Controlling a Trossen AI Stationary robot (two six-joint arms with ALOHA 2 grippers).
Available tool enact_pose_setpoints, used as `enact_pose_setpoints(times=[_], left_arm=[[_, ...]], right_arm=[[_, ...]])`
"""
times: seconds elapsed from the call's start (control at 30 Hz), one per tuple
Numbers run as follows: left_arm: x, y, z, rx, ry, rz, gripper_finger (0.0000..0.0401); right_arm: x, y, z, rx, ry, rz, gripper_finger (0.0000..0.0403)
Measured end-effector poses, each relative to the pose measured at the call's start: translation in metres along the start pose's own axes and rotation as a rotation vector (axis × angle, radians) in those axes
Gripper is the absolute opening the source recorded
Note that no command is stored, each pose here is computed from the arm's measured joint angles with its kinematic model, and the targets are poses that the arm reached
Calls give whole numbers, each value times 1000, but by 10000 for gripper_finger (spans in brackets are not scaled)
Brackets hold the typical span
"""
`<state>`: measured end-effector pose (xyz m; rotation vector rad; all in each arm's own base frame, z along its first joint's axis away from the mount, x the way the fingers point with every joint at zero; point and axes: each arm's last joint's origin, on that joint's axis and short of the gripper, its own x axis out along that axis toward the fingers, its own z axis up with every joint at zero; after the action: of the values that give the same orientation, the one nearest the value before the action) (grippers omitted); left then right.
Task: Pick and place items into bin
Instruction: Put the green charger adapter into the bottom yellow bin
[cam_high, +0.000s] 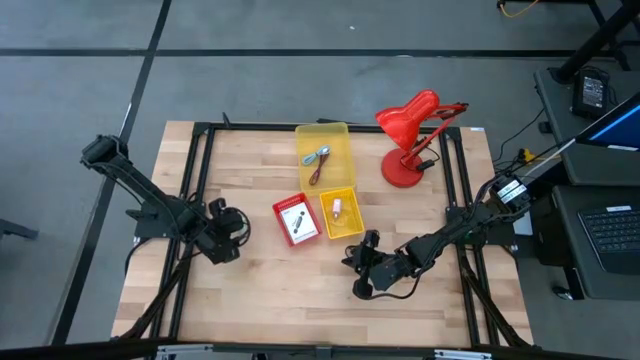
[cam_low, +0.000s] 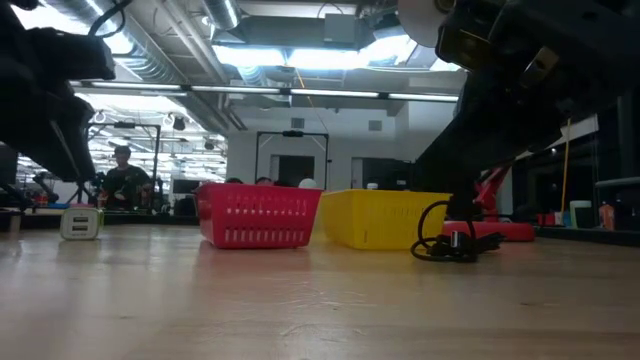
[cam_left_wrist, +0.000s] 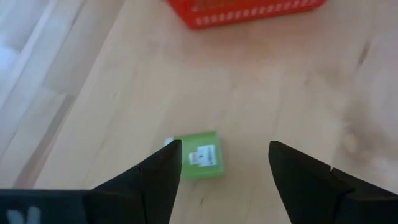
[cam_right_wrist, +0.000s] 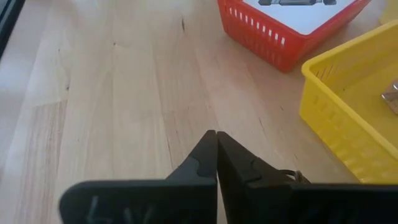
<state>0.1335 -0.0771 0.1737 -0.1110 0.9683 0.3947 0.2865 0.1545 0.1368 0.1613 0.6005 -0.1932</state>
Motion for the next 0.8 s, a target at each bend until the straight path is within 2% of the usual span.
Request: enact_pose_setpoints(times=[0.17,0.57,0.8], left_arm=[[4,5,-1,-60,68,35,235],[19,9,2,-91,147,107,235],[27,10,3,-72,195,137,235]], right_arm=[[0,0,0,0,0,0,0],[0,0,0,1,0,0,0],[0,0,0,1,0,0,0]])
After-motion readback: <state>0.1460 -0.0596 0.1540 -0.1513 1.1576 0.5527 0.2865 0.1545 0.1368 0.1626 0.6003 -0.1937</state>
